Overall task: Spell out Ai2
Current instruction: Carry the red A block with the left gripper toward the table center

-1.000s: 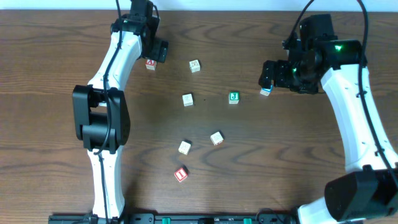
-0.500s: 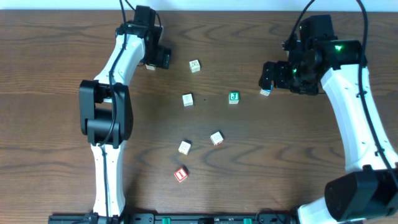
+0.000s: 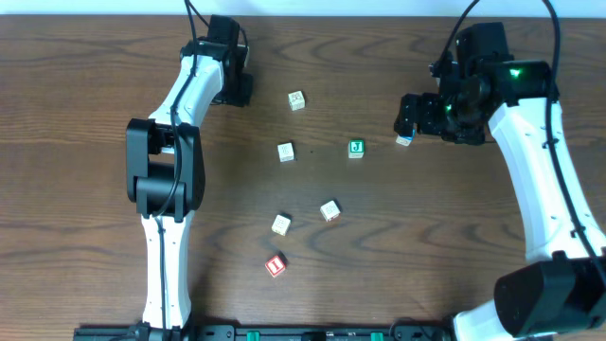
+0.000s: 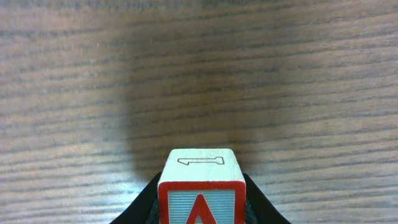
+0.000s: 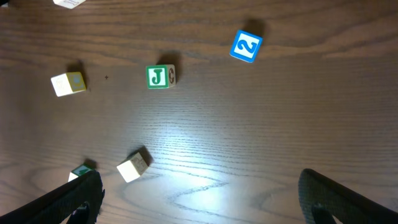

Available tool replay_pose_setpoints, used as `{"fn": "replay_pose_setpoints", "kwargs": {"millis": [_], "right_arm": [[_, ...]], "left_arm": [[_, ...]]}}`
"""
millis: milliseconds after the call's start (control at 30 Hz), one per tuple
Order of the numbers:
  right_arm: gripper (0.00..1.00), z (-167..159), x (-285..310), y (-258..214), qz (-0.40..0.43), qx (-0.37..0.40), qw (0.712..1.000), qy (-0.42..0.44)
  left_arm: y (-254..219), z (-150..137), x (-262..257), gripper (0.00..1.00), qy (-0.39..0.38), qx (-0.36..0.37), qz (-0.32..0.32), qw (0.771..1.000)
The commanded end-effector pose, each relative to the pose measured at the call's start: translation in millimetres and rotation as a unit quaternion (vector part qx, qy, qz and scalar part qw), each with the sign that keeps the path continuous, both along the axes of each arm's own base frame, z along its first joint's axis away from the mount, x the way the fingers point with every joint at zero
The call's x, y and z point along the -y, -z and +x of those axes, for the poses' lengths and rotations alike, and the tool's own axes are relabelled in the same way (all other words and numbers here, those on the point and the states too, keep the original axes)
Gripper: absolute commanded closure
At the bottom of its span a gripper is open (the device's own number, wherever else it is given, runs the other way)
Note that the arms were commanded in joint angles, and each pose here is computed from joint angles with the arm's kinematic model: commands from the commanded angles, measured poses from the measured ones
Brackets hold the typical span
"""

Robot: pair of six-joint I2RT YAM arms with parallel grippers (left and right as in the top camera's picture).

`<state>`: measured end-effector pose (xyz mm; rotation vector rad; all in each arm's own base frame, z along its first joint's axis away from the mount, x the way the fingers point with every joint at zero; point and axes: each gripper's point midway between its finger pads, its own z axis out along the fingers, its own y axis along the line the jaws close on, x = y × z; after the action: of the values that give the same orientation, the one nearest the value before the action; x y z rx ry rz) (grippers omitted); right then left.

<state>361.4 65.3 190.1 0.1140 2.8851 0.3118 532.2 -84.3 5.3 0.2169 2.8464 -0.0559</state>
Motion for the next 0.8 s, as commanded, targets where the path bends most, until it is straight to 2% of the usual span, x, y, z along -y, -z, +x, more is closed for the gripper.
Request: {"fn": "replay_pose_setpoints", "kwargs": {"millis": [0, 200, 433, 633, 767], "right_arm": [[0.01, 2.3, -1.1, -3.8, -0.006, 0.006, 1.000, 0.002], [0.01, 2.2, -1.0, -3.8, -0.007, 0.006, 1.000, 0.002], [0.01, -4.4, -0.4, -2.0, -0.008, -0.008, 1.000, 0.002], [0.01, -9.2, 0.2, -0.8, -0.009, -0.018, 1.000, 0.002], [0.01, -12.3, 0.5, -0.1, -0.011, -0.024, 1.000, -0.002]], "left_arm": [[-6.0, -2.2, 1.9, 0.83, -0.025, -0.006, -0.005, 1.000], [-26.6, -24.9, 25.9, 0.79, -0.014, -0.028, -0.006, 0.999], [-45.2, -62.5, 70.0, 0.79, 0.002, -0.063, -0.004, 0.998], [-45.4, -91.7, 124.0, 0.81, 0.049, -0.093, -0.037, 0.994], [-46.4, -106.5, 152.8, 0.85, 0.082, -0.092, -0.032, 0.992]]}}
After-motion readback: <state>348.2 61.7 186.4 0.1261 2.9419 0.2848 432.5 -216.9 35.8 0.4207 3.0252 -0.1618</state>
